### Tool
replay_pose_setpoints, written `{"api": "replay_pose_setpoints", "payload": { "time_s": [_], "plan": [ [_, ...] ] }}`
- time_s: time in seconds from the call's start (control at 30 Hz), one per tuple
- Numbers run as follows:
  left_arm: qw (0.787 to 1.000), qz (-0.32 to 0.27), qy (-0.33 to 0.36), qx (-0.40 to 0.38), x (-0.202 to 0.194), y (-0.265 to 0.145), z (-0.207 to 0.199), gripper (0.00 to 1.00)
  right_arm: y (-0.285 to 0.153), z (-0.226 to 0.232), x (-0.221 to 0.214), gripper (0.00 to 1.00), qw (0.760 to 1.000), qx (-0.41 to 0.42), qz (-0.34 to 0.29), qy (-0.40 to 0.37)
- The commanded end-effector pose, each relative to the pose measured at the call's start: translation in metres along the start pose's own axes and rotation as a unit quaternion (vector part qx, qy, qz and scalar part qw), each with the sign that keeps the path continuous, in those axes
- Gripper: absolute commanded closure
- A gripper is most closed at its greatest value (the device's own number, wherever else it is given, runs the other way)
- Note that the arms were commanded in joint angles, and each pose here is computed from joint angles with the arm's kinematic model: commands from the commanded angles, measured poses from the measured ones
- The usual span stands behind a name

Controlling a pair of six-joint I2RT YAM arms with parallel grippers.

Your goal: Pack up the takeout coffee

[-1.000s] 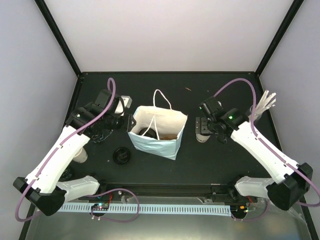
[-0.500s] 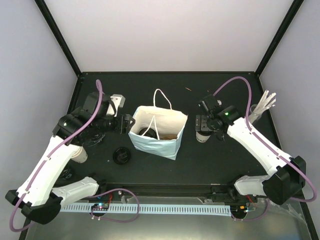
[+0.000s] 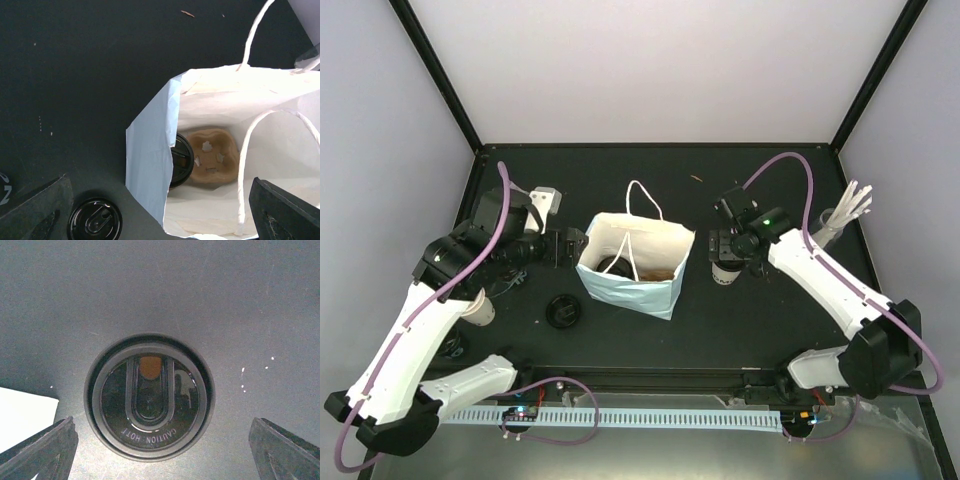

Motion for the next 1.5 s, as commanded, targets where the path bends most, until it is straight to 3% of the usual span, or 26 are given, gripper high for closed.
{"api": "replay_pose_setpoints", "payload": {
  "time_s": [0.0, 1.17, 1.47],
  "plan": [
    [0.999, -0.034, 0.007, 0.005, 0.01, -0.012, 0.0, 0.01, 0.008, -0.001, 0.006, 0.05, 1.0, 0.003, 0.004, 0.008],
    [0.999, -0.03, 0.008, 0.021, 0.009, -0.007, 0.005, 0.01, 0.043, 0.007, 0.006, 0.17, 0.998, 0.003, 0.061, 0.028],
    [0.999, -0.029, 0.01, 0.026, 0.007, -0.006, 0.007, 0.01, 0.032, 0.004, 0.009, 0.22, 0.998, 0.005, 0.046, 0.031]
  ]
}}
Point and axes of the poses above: each gripper's point midway between its finger pads, its own y axis out along the fingers, its own z axis along the line the jaws close on, x = y × z, the point moved 4 cm from there along -y, back along the fingers, and after that the axes turned 1 degree about -y, right-handed, at the moved point
